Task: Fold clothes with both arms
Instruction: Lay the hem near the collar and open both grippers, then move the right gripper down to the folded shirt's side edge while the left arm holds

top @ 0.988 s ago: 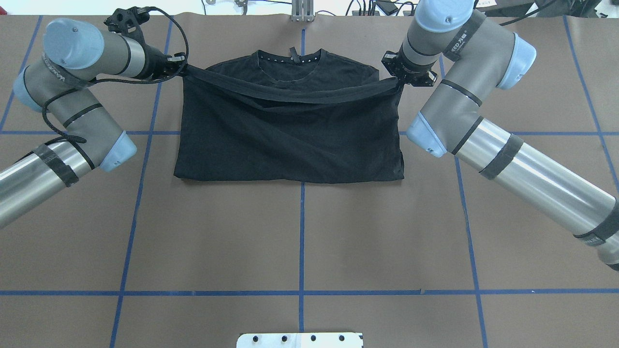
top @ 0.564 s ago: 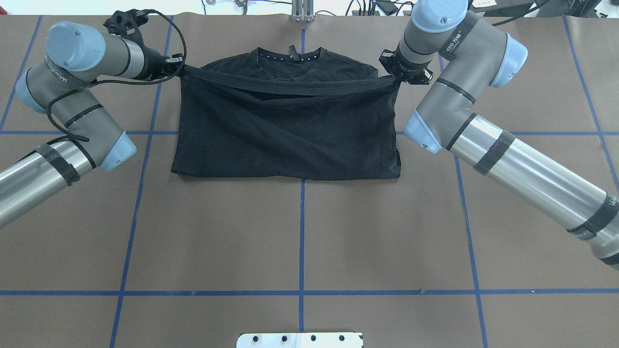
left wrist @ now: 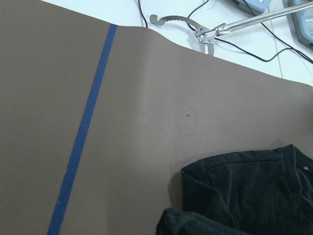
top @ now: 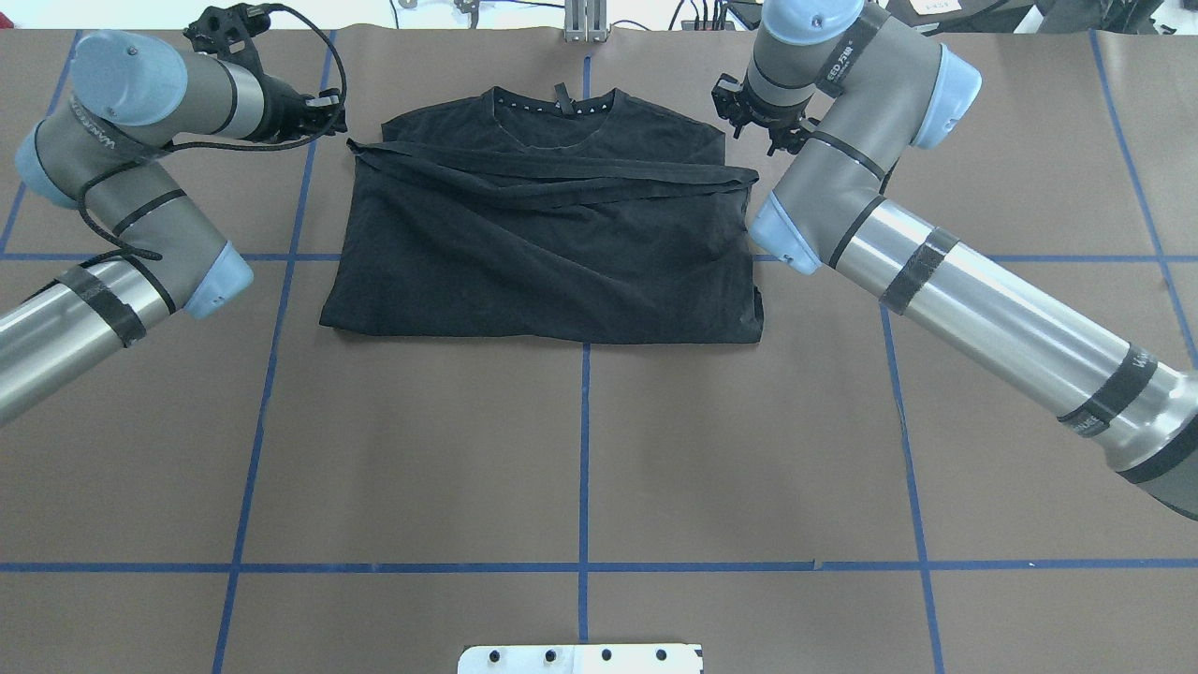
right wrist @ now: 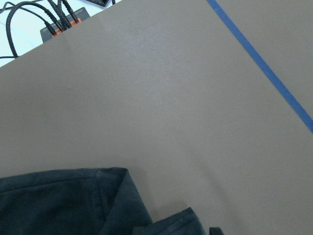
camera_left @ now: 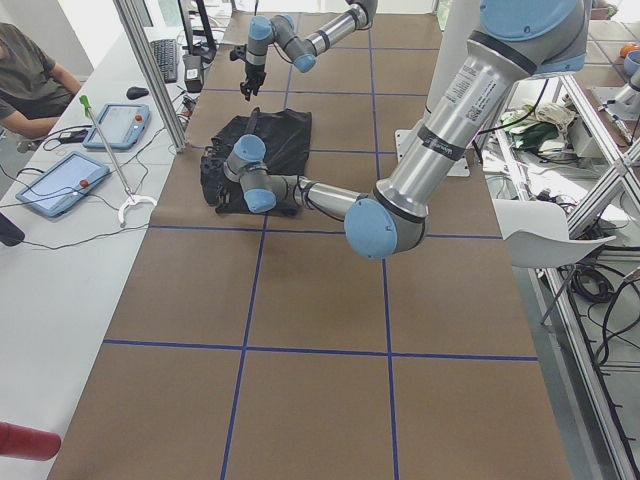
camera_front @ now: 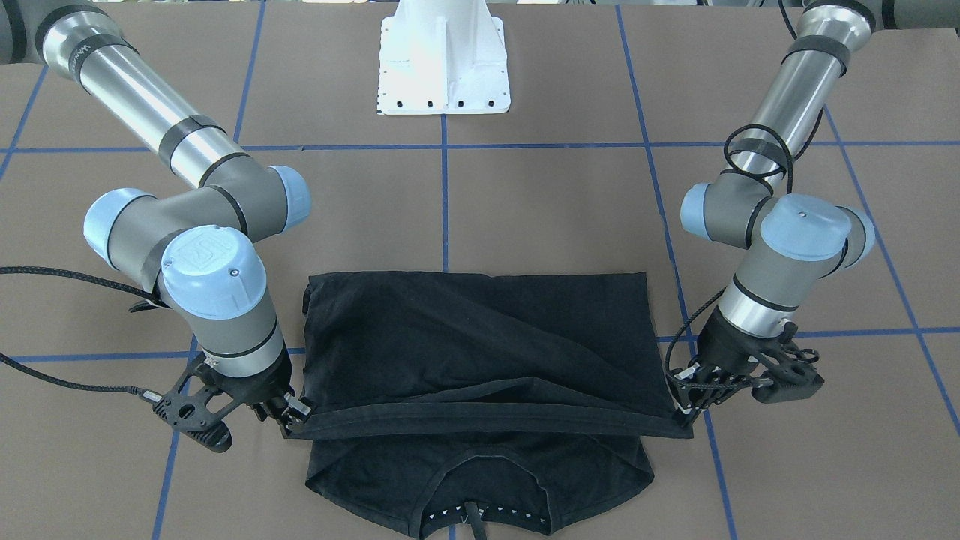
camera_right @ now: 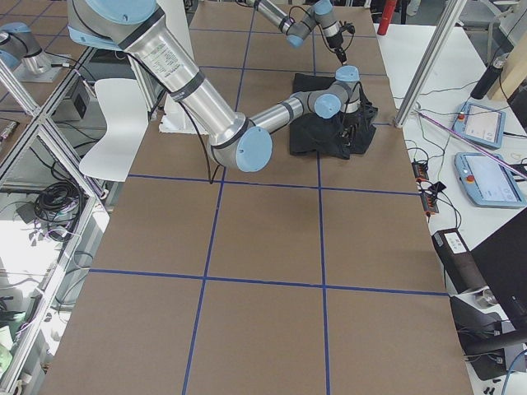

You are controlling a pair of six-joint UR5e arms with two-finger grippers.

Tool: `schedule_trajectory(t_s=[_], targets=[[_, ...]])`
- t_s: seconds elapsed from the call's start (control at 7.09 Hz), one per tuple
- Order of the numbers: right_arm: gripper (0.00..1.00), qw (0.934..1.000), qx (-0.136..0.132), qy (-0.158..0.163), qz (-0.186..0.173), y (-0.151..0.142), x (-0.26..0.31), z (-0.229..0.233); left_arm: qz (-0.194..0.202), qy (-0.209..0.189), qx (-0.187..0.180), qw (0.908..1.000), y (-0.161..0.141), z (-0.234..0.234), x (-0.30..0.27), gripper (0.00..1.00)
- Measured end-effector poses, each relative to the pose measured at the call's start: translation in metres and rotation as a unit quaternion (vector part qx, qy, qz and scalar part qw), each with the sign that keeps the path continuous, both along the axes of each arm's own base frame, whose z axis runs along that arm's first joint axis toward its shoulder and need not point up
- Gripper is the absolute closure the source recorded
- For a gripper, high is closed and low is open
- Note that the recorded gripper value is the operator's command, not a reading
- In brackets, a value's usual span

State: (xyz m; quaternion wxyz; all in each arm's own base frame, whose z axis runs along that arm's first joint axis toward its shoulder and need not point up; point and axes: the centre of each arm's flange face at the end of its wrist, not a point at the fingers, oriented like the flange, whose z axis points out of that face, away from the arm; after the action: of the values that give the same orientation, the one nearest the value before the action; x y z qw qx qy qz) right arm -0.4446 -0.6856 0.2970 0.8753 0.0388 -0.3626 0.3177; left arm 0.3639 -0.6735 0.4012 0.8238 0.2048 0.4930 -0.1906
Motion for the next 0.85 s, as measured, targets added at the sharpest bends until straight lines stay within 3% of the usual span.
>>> schedule_trajectory(t_s=[0.28, 0.56, 0.85], targets=[[0.29, 0.9965, 0.006, -0.067, 0.050, 0.016, 0.010, -0.008, -0.012, 0.000, 0.003, 0.9999, -0.011, -0.005, -0.015, 0.53], [0.21, 0.9931, 0.018, -0.104, 0.052, 0.085, 0.016, 0.007, -0.018, 0.003, 0.010, 0.9998, -0.018, -0.013, -0.024, 0.53], [0.21, 0.9906, 0.036, -0.110, 0.073, 0.168, -0.009, 0.017, -0.019, 0.005, 0.013, 0.9997, -0.018, -0.017, -0.026, 0.53]])
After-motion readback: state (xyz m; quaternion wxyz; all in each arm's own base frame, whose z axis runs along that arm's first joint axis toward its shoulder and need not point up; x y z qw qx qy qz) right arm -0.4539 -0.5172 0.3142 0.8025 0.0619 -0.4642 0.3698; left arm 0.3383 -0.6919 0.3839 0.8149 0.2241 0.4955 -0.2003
